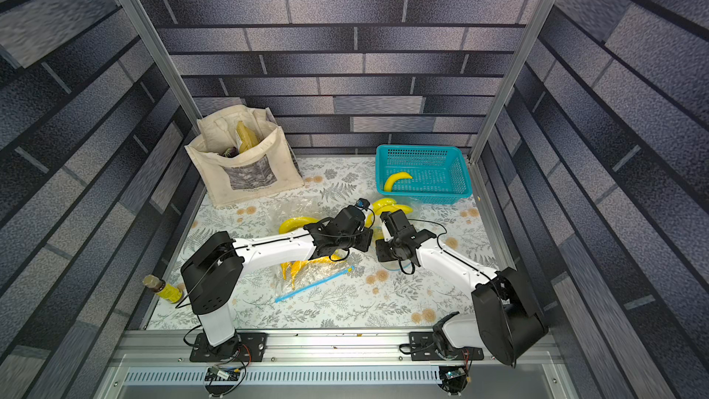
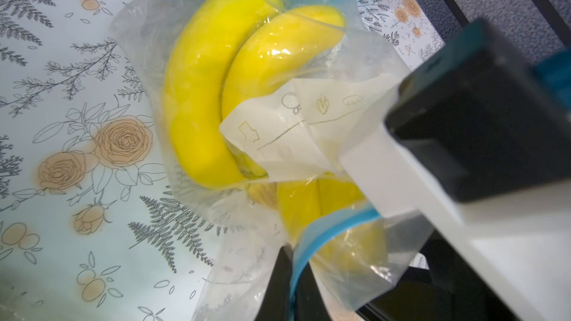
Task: Open the zip-top bag and take out the banana
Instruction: Pick up the banana from the zipper food storage bag, then place the banana in the basket, then pick up the banana from the zipper food storage bag.
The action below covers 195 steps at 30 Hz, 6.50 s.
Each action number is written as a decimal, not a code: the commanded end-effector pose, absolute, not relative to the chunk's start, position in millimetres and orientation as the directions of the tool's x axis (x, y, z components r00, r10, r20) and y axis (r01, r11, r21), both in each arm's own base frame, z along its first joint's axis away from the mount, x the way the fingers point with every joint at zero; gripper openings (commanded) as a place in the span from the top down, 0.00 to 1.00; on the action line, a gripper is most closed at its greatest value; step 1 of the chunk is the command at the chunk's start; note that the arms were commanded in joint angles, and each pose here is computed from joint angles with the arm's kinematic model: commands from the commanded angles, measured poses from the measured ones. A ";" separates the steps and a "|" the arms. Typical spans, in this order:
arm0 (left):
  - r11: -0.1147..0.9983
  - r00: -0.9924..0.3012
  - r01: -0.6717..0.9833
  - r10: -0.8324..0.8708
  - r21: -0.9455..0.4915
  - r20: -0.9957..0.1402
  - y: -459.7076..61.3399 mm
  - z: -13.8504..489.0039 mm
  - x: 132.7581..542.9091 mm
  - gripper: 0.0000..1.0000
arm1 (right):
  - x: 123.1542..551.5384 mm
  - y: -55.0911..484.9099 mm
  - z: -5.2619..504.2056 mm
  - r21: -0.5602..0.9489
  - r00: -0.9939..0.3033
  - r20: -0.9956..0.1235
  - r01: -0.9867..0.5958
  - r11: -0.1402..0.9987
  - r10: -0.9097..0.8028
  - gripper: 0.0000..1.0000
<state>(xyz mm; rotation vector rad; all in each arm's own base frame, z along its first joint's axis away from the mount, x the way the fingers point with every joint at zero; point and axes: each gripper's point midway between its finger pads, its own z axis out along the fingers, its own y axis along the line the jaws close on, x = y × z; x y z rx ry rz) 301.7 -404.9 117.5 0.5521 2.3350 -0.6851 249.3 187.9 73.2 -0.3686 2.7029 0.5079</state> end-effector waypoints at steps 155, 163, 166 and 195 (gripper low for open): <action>0.839 -0.695 0.484 0.196 -0.249 -0.692 -361.3 110.9 288.0 0.89 | 212.6 177.4 80.4 0.182 -0.735 -0.665 -0.332 0.925 -0.133 0.30; 0.818 -0.680 0.518 0.217 -0.250 -0.701 -364.5 117.9 277.7 0.90 | 228.9 169.4 85.5 0.196 -0.705 -0.709 -0.223 0.955 -0.019 0.28; 0.821 -0.672 0.519 0.220 -0.238 -0.707 -361.2 120.6 276.1 0.90 | 232.2 171.2 84.4 0.212 -0.705 -0.710 -0.203 0.956 0.008 0.28; 0.773 -0.647 0.561 0.187 -0.296 -0.740 -375.7 142.0 258.0 0.88 | 256.0 166.3 81.7 0.272 -0.689 -0.712 -0.097 0.957 0.132 0.35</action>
